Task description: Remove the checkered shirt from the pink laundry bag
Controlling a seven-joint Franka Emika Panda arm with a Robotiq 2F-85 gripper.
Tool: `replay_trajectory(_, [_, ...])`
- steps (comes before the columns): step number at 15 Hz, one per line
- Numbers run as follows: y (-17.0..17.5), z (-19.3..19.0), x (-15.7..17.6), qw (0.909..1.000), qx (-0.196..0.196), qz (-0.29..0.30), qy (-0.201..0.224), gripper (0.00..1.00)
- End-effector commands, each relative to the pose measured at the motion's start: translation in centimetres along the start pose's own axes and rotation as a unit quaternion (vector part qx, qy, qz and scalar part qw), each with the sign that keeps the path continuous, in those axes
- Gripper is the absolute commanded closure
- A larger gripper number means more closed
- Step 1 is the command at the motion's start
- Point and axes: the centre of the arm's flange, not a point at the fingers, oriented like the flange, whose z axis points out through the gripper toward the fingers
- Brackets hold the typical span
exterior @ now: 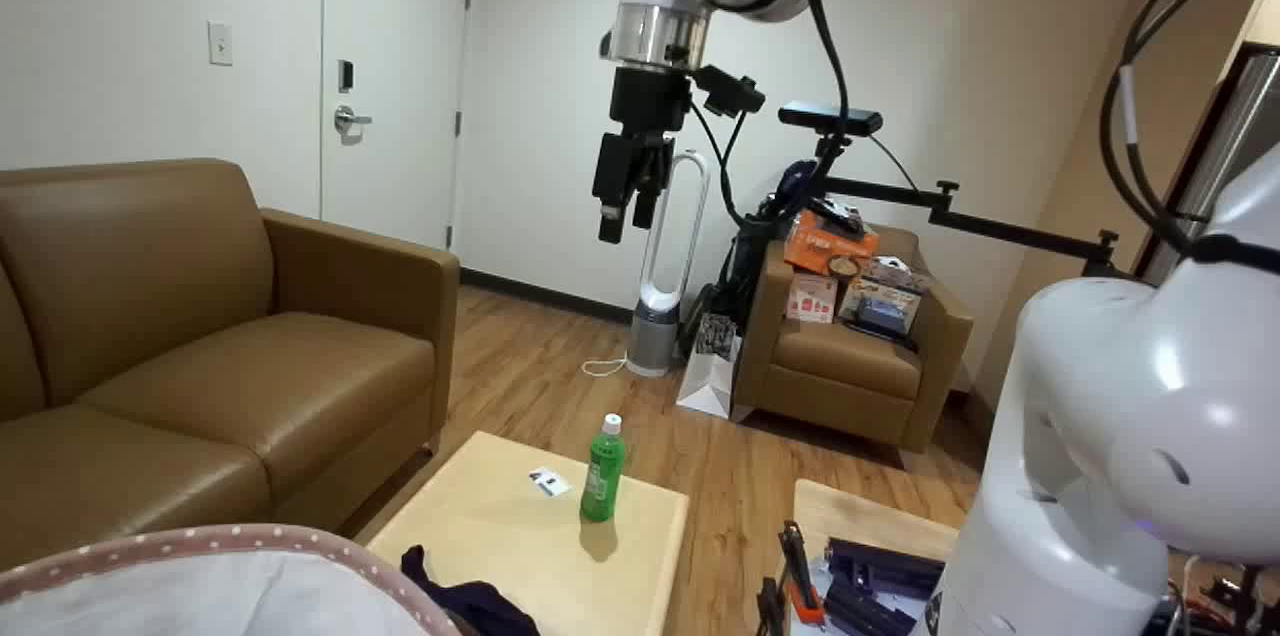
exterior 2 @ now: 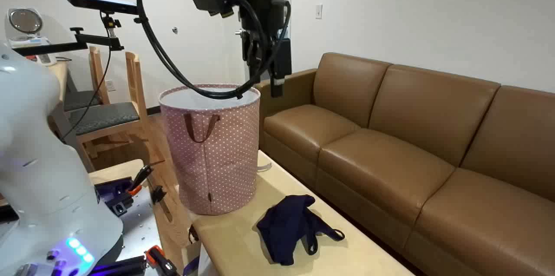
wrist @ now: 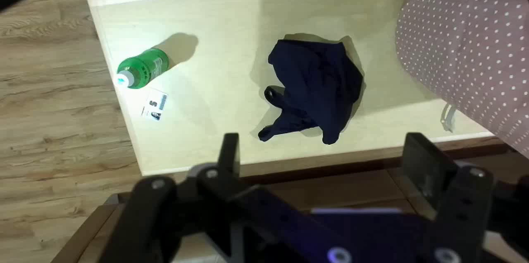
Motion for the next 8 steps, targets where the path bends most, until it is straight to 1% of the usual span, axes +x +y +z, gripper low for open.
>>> replay_trajectory(1, [0.0,0.0,0.0,1.0,0.0,0.0,0.0,0.0])
replay_trajectory(3, [-1.1,-0.7,0.5,0.9999,-0.014,-0.009,0.002,0.0])
replay_trajectory(5, [-3.4,-1.4,1.3,0.9987,-0.035,-0.036,0.004,0.0])
replay_trajectory(8, [-8.6,-2.4,2.3,0.9936,-0.069,-0.088,0.015,0.0])
